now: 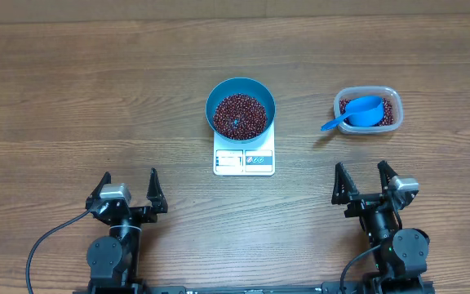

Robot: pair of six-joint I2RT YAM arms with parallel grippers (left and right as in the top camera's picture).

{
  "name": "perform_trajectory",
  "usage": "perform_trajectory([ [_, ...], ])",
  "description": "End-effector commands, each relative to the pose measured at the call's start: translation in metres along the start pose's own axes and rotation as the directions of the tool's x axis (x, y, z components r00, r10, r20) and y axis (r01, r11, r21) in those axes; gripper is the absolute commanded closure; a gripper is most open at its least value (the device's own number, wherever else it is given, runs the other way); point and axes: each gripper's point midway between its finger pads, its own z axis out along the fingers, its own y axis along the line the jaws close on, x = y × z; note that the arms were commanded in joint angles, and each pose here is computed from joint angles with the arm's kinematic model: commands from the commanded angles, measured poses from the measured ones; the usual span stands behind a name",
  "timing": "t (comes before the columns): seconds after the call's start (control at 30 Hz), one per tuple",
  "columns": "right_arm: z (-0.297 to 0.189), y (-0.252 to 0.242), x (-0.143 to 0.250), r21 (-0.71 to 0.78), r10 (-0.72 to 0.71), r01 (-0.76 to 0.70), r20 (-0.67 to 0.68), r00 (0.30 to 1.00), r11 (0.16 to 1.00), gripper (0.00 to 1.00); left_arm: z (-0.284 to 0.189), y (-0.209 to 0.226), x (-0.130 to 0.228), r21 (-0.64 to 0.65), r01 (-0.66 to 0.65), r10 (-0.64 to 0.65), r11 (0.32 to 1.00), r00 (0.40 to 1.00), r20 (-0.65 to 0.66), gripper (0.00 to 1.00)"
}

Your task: Scoop item into bowl and weigh 150g on scale

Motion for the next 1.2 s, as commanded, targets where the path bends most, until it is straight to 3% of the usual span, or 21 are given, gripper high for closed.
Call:
perform_trajectory([
  [0.0,-0.0015,0.0017,-0.0021,-0.010,-0.065,0.066,0.022,0.998,0.998,0.00,-0.0004,0.0026,-0.0016,-0.012,0.007,-0.007,1.000,1.000,0.011,0.00],
  [0.47,-0.0017,0.0096,-0.0003,-0.051,-0.312,0.313,0.028,0.950,0.948,0.00,-0.0004,0.0026,-0.0016,-0.012,0.007,-0.007,1.000,1.000,0.011,0.01],
  [1.17,-0.0016,0.0067,-0.0010,-0.034,-0.277,0.278,0.025,0.961,0.960,0.00,-0.0004,0.0026,-0.0016,-0.012,0.007,-0.007,1.000,1.000,0.011,0.00],
])
